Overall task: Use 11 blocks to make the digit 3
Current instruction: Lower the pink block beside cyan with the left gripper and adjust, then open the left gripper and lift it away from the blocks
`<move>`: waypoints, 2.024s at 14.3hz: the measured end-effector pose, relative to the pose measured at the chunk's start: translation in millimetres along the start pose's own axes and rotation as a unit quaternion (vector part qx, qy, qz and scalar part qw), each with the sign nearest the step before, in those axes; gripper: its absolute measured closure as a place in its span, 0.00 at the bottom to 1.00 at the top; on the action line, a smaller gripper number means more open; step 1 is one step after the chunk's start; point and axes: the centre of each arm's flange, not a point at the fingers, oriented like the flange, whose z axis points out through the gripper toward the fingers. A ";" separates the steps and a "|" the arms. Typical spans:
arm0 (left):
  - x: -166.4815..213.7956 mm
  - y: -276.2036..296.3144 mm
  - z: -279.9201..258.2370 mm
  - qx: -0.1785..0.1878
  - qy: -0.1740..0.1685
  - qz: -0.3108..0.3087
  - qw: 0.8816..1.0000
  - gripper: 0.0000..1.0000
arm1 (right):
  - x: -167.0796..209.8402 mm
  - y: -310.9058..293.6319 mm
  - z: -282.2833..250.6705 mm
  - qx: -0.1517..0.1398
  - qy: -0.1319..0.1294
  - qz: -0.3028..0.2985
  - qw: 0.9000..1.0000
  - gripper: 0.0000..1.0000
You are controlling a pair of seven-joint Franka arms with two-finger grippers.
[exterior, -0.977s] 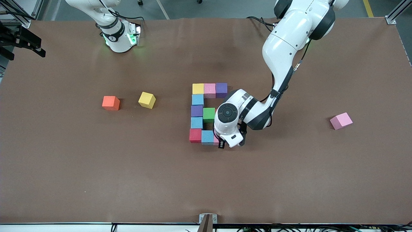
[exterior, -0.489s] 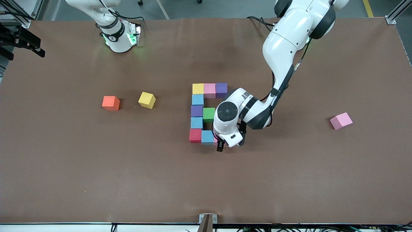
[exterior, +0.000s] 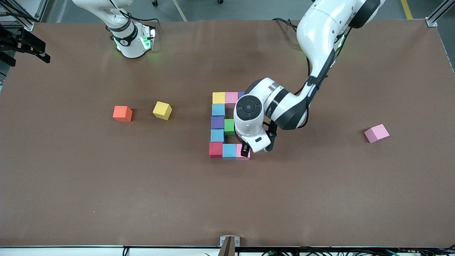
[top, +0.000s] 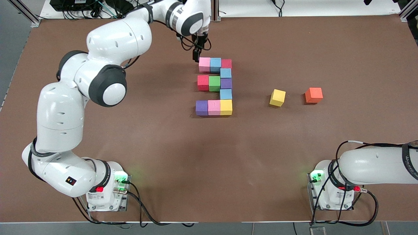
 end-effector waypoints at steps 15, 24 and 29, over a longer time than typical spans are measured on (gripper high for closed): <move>300.3 -23.7 -153.7 -0.021 0.044 0.386 0.921 0.00 | -0.1 -4.8 0.5 0.000 -0.002 -0.005 1.000 0.00; 384.1 -84.7 -220.1 0.013 0.040 0.524 0.851 0.00 | -0.3 -5.0 0.7 0.000 -0.003 -0.005 1.000 0.00; 421.6 -127.8 -248.8 0.002 -0.003 0.570 0.822 0.00 | -1.4 -4.6 1.5 0.000 -0.008 -0.004 1.000 0.00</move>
